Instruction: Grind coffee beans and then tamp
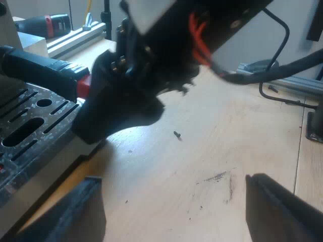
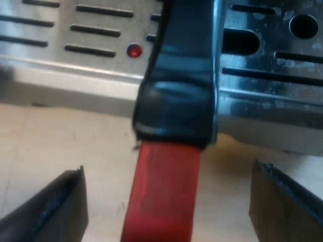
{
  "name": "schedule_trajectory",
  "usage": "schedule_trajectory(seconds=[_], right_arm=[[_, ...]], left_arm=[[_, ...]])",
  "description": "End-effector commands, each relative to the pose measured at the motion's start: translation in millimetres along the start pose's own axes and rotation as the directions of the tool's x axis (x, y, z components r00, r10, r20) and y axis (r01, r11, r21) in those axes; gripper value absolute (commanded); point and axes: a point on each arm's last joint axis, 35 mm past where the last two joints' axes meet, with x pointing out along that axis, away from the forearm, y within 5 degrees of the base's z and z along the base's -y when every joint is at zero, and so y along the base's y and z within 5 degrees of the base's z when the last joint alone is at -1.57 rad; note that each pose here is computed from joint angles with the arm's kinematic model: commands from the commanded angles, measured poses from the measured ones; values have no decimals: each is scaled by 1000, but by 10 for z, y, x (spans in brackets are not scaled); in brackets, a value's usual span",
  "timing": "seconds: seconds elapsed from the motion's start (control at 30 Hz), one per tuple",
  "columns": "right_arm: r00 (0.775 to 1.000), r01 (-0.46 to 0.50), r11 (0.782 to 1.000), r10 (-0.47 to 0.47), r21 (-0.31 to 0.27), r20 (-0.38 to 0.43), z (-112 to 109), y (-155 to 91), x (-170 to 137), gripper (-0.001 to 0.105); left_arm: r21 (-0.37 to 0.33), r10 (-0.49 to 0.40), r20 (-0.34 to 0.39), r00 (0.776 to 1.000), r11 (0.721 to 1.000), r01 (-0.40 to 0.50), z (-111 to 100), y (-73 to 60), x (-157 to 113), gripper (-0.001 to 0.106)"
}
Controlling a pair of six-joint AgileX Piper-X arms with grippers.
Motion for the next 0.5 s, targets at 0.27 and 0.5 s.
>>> schedule_trajectory(seconds=[0.27, 0.5], right_arm=[[1000, -4, 1000, 4, 17, 2, 35, 2, 118, 69], [1000, -9, 1000, 9, -7, 13, 42, 8, 122, 61]], left_arm=[[4, -15, 13, 1000, 1000, 15, 24, -12, 1, 63], [4, -15, 13, 1000, 1000, 15, 24, -12, 1, 63]])
